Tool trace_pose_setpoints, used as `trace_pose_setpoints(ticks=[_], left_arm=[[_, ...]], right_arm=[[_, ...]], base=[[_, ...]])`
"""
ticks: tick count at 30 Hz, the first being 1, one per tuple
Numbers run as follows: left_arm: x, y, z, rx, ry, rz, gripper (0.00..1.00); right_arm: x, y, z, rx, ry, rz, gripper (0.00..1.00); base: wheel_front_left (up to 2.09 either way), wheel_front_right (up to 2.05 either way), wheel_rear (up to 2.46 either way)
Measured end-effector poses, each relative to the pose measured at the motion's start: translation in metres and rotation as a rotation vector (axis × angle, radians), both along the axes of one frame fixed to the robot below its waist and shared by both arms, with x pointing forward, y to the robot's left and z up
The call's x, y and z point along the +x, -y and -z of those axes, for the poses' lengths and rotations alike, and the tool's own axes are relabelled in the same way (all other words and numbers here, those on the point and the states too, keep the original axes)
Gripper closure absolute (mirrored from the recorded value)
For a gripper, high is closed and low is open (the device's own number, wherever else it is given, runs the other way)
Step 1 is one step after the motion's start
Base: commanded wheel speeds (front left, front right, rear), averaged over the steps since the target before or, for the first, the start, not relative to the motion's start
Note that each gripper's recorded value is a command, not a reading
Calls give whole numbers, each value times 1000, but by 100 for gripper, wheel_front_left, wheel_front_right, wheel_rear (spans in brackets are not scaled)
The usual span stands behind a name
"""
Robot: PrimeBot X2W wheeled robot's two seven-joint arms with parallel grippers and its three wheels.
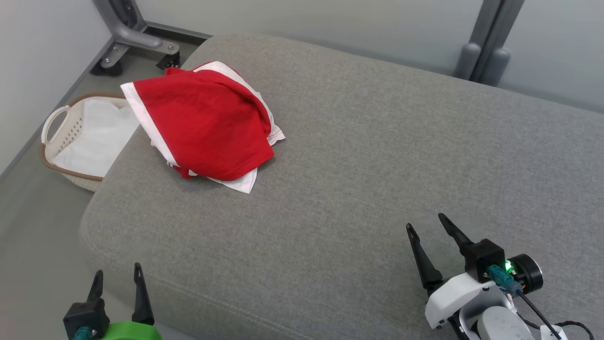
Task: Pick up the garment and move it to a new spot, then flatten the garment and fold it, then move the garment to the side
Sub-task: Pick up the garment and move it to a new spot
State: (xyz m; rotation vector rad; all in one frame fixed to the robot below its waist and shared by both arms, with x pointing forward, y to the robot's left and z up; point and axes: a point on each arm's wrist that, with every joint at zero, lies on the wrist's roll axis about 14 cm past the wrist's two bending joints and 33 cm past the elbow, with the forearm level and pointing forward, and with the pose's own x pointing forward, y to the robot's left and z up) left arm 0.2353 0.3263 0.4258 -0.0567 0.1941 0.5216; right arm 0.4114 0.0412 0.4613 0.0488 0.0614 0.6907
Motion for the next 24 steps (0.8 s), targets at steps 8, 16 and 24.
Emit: trace_pose_setpoints(ticks=[8,16,24], left_arm=[[3,-10,9,-49,-17,-30,0],[66,-20,-3,-82,43,3,0],[128,-39,-12,-91,67,46,0]], right_arm=[[4,-4,20,-25,-34,-18,0],[24,5,36,-60,-31,-4,0],[38,15,61,-78,-69,18,0]], base=[[0,0,0],[0,0,0],[0,0,0]])
